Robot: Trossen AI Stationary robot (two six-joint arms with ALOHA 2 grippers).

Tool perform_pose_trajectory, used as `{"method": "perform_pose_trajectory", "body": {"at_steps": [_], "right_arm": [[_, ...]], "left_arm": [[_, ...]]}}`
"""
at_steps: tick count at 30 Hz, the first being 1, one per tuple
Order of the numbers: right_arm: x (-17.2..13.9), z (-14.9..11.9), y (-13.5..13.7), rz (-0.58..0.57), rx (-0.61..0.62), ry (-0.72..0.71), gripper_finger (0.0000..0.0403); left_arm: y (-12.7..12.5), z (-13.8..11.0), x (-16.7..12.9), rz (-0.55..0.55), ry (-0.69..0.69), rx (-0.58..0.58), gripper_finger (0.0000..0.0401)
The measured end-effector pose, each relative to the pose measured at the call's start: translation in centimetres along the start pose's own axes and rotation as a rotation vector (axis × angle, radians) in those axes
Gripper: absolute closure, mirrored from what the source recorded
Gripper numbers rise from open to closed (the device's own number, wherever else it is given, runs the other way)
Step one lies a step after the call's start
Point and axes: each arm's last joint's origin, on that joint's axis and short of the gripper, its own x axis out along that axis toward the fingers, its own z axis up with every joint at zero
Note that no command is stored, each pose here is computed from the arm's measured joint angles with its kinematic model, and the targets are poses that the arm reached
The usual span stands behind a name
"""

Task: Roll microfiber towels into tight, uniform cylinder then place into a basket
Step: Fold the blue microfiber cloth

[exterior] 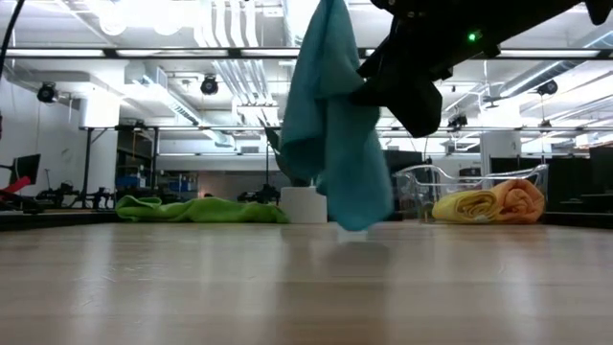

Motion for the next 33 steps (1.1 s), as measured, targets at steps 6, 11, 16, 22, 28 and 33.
{"method": "perform_pose_trajectory", "body": {"at_steps": [6, 11, 16, 22, 28, 33], "right_arm": [[0.7, -0.2, -0.3, -0.042, 0.009, 0.036, 0.0177], [0.6, -0.4, -0.6, -0.136, -0.004, 0.091, 0.0177], [0.5, -0.4, -0.7, -0.170, -0.005, 0.109, 0.0177], [-0.2, -0.2, -0.5, -0.160, -0.008, 0.091, 0.0177], [-0.8, 0.1, -1.4, -0.188, 0.009, 0.095, 0.0177], [-1.7, -0.1, -2.4, -0.192, 0.047, 0.081, 0.0177]], "left_arm": [[-0.3, 0.2, -0.2, -0.055, -0.002, -0.013, 0.0401], [-0.3, 0.2, -0.2, -0.058, -0.002, -0.013, 0.0401], [-0.2, 0.1, -0.2, -0.052, 0.013, 0.005, 0.0401], [0.1, -0.8, -0.3, -0.021, 0.094, 0.053, 0.0401], [0.5, -1.7, -0.3, 0.010, 0.165, 0.077, 0.0401], [0.9, -2.4, -0.5, 0.037, 0.234, 0.123, 0.0401]]}}
